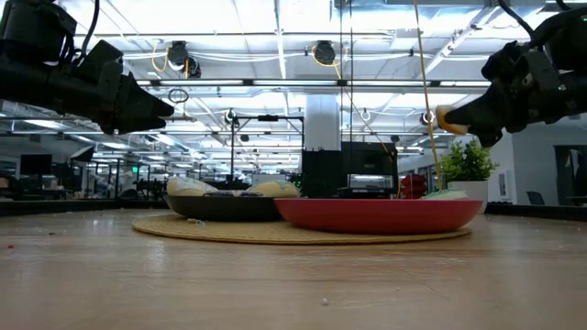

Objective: Pick & Place donuts
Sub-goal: Put the small white donut on the pink plate

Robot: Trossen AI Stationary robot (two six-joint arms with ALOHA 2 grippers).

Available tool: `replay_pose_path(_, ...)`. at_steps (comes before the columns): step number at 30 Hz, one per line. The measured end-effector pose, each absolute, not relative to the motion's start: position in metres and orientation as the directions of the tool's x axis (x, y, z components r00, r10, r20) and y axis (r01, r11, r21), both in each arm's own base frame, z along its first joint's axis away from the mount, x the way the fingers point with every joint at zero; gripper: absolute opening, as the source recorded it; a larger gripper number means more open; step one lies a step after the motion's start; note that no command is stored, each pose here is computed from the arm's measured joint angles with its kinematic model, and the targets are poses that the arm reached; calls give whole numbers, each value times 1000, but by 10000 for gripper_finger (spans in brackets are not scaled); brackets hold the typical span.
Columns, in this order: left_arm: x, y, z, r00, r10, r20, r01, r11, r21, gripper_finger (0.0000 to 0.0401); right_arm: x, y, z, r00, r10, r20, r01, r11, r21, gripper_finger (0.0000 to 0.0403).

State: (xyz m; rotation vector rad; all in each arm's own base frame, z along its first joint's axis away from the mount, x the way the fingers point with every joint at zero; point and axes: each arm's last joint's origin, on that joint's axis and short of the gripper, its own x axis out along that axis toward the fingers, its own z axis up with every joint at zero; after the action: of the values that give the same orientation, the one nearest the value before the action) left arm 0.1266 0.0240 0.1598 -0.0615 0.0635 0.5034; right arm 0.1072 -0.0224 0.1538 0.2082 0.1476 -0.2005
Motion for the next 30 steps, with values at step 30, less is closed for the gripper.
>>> replay_pose_path(30, 127, 24, 160, 874, 480, -76, -483, 874, -43, 381, 111, -15, 165, 998, -27, -55, 38, 978, 207, 59)
